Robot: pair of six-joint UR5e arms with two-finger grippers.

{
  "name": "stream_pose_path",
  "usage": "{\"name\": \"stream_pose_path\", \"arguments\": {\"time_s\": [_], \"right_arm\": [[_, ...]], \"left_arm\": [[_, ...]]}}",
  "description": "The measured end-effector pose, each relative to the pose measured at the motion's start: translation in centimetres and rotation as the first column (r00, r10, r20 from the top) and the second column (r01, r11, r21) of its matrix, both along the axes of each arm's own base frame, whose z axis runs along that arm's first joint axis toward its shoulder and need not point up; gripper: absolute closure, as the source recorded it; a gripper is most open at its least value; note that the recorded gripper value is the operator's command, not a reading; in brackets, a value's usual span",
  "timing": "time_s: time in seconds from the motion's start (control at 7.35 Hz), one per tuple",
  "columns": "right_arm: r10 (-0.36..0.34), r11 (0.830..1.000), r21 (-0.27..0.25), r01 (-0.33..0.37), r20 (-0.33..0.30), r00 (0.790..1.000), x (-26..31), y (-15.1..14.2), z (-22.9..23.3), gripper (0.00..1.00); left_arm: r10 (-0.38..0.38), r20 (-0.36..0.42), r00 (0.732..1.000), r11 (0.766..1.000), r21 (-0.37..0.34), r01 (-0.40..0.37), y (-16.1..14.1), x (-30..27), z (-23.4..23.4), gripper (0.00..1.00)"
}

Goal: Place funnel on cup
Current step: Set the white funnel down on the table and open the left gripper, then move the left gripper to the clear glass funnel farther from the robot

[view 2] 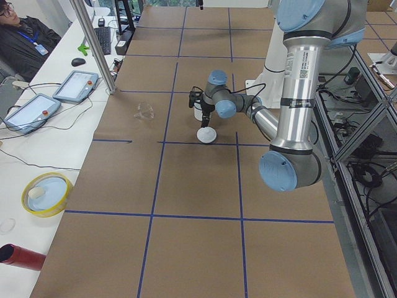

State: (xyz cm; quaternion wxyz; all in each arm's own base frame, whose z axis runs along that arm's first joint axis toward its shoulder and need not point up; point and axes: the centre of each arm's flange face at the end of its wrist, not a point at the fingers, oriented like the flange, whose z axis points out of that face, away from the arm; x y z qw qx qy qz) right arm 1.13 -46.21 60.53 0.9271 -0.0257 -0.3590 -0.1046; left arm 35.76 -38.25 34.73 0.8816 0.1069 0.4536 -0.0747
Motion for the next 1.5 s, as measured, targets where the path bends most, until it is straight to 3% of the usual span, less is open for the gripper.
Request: {"name": "stream_pose_path", "arguments": {"time_s": [0.14,0.27,0.41,0.68,0.82,0.95,1.09,1.22,1.5], "right_arm": [[0.000,1.000,0.000,0.000,0.000,1.000,0.0,0.0,0.0,0.00],[0.000,1.000,0.001,0.000,0.000,1.000,0.0,0.0,0.0,0.00],[0.000,1.000,0.001,0.000,0.000,1.000,0.0,0.0,0.0,0.00],[0.000,1.000,0.001,0.000,0.000,1.000,0.0,0.0,0.0,0.00],[0.000,1.000,0.001,0.000,0.000,1.000,0.0,0.0,0.0,0.00],[0.000,1.000,0.001,0.000,0.000,1.000,0.0,0.0,0.0,0.00],[0.000,1.000,0.001,0.000,0.000,1.000,0.0,0.0,0.0,0.00],[0.000,1.000,0.001,0.000,0.000,1.000,0.0,0.0,0.0,0.00],[0.000,1.000,0.001,0.000,0.000,1.000,0.0,0.0,0.0,0.00]], "left_arm": [[-0.106,-0.063,0.992,0.993,-0.055,0.103,-2.2,-0.9,-2.5,0.00],[-0.233,-0.119,0.965,0.968,-0.125,0.218,-4.7,-1.1,-4.8,0.00],[-0.378,-0.166,0.911,0.915,-0.213,0.341,-7.4,-0.2,-6.8,0.00],[-0.621,-0.222,0.751,0.760,-0.402,0.510,-13.0,3.8,-7.5,0.00],[-0.720,-0.238,0.652,0.670,-0.485,0.563,-15.9,6.3,-6.2,0.01],[-0.794,-0.243,0.558,0.588,-0.543,0.599,-18.8,8.6,-5.0,0.01],[-0.838,-0.241,0.490,0.530,-0.577,0.622,-21.0,10.4,-4.3,0.04],[-0.861,-0.238,0.450,0.495,-0.601,0.628,-22.3,11.6,-3.8,0.12],[-0.883,-0.238,0.404,0.458,-0.624,0.633,-24.1,12.8,-2.3,0.49]]}}
